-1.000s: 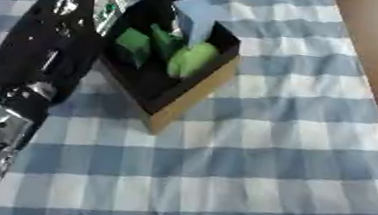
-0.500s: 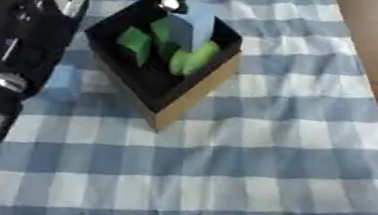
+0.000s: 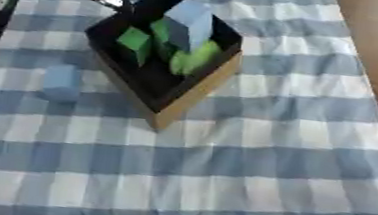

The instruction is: Pick up objects on the table and place them in the box.

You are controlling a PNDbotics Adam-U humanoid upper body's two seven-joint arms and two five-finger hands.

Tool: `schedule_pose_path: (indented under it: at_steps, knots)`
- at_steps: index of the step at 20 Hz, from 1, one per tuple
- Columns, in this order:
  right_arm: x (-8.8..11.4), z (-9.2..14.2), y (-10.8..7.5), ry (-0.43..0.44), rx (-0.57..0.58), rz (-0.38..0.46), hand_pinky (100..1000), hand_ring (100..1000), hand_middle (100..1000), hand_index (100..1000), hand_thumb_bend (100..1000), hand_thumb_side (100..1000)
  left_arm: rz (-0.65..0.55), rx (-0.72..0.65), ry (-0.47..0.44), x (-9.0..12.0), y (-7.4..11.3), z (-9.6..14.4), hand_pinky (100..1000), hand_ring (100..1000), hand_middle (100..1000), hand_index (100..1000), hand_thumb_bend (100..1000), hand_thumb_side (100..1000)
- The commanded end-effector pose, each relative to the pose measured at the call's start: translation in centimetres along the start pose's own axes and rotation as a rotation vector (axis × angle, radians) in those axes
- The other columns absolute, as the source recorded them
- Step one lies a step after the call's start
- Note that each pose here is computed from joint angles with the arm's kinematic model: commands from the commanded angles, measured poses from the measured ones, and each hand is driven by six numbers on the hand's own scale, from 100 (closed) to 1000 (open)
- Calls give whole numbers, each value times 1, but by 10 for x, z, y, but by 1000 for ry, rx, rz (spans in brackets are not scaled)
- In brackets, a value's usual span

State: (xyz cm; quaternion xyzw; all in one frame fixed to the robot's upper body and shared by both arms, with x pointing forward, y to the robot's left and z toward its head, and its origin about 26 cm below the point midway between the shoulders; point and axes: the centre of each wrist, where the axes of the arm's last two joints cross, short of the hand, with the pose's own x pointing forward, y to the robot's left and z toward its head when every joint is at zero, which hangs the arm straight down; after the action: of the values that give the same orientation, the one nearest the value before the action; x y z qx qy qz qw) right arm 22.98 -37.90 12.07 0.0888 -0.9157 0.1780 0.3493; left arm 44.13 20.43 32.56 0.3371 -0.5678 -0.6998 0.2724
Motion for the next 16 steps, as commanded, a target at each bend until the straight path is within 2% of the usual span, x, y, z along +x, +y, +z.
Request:
schedule_pose_path:
  at_steps: [1, 6, 16]
  knots:
    - [7, -4, -4, -8, 17, 33, 962, 1000, 448, 968, 100, 548, -28, -9, 27, -14, 6, 23, 957, 949, 832, 918, 633, 373]
    - [7, -5, -4, -16, 16, 30, 962, 1000, 448, 967, 100, 546, 11, -58, 25, -20, -2, 37, 956, 949, 832, 917, 640, 386]
    - [8, -5, -4, -14, 16, 34, 962, 1000, 449, 968, 100, 546, 64, -220, 73, -39, -37, 64, 956, 949, 833, 916, 673, 385]
